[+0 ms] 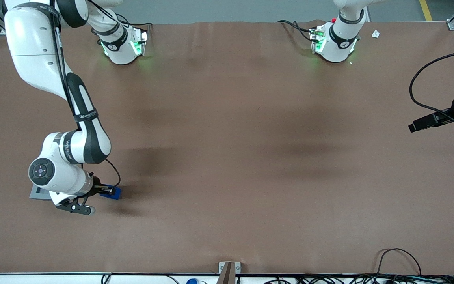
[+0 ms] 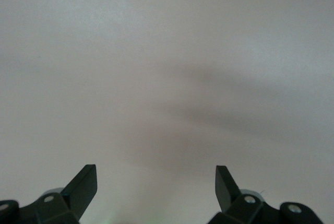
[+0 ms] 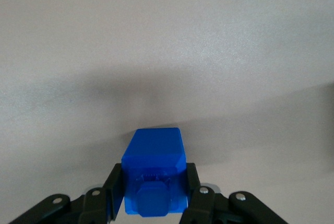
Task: Insert blue part into gray base with right arm
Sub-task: 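Carry the blue part over the gray base's square opening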
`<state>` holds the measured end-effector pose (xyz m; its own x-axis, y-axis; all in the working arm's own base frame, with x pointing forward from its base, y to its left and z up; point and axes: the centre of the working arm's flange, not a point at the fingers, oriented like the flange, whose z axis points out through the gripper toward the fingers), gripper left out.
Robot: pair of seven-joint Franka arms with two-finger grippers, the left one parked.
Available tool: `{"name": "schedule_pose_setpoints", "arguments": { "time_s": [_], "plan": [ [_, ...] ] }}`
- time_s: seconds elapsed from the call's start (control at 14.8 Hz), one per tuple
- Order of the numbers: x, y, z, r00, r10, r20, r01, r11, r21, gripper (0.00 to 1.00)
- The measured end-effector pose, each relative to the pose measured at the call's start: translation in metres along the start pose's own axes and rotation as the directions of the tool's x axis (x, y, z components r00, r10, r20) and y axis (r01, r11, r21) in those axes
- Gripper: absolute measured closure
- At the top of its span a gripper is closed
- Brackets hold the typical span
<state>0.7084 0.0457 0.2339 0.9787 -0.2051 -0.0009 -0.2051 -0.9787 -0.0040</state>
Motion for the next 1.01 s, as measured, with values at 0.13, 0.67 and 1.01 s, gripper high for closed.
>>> {"name": "schedule_pose_setpoints", "arguments": {
  "time_s": [0.13,0.67,1.01],
  "plan": [
    [0.001,0.000,-0.002,1.000,0.000,-0.004,0.000,1.000,0.001,0.49],
    [0.007,0.016,-0.032,0.998,-0.054,0.021,0.054,0.999,-0.004,0.49],
    [0.009,0.055,-0.071,0.994,-0.101,0.049,0.101,0.995,0.001,0.49]
  ]
}}
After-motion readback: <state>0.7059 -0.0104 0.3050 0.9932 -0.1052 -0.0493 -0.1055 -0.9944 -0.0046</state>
